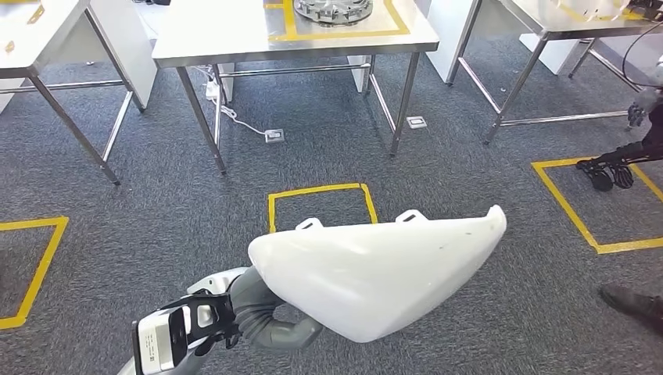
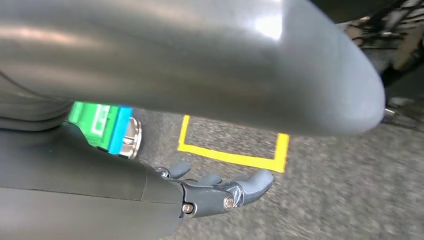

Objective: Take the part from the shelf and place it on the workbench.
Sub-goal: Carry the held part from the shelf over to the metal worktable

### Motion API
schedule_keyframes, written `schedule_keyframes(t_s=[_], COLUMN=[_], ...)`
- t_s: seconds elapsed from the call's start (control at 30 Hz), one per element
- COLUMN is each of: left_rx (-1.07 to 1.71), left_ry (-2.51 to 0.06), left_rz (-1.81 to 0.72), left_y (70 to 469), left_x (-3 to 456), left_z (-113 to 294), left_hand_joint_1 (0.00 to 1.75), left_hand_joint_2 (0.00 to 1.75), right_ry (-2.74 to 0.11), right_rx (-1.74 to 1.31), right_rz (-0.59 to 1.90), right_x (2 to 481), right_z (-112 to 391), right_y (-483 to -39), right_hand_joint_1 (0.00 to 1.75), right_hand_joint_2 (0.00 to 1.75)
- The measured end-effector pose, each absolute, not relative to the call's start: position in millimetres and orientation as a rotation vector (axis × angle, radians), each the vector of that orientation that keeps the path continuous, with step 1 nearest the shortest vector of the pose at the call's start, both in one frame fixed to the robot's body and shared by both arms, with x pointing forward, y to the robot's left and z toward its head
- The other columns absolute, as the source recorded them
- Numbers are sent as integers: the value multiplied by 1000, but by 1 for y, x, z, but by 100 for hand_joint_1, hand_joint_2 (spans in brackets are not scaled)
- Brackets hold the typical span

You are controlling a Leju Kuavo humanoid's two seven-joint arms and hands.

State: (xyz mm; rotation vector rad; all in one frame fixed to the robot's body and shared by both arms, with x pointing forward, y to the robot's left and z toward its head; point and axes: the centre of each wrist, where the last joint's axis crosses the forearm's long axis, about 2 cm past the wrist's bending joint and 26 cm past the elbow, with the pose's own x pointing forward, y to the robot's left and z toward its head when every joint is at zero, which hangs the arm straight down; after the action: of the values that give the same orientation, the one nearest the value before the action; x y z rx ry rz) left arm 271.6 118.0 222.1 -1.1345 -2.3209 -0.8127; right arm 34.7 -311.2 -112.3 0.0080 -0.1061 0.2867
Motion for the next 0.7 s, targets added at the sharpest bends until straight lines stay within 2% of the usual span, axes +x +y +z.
schedule_keyframes(t_s=[0.7], left_rx=[-1119], left_ry=[-2314], left_rz=[-842], left_y=[119], left_x=[272], left_z=[223], left_hand_joint_1=[175], left_hand_joint_2=[175], right_ry=[-110], right_rx=[17], right_rz=[294], right_x=[36], right_z=[-112], right_y=[-305], right_hand_joint_1=[0], right_hand_joint_2=[0])
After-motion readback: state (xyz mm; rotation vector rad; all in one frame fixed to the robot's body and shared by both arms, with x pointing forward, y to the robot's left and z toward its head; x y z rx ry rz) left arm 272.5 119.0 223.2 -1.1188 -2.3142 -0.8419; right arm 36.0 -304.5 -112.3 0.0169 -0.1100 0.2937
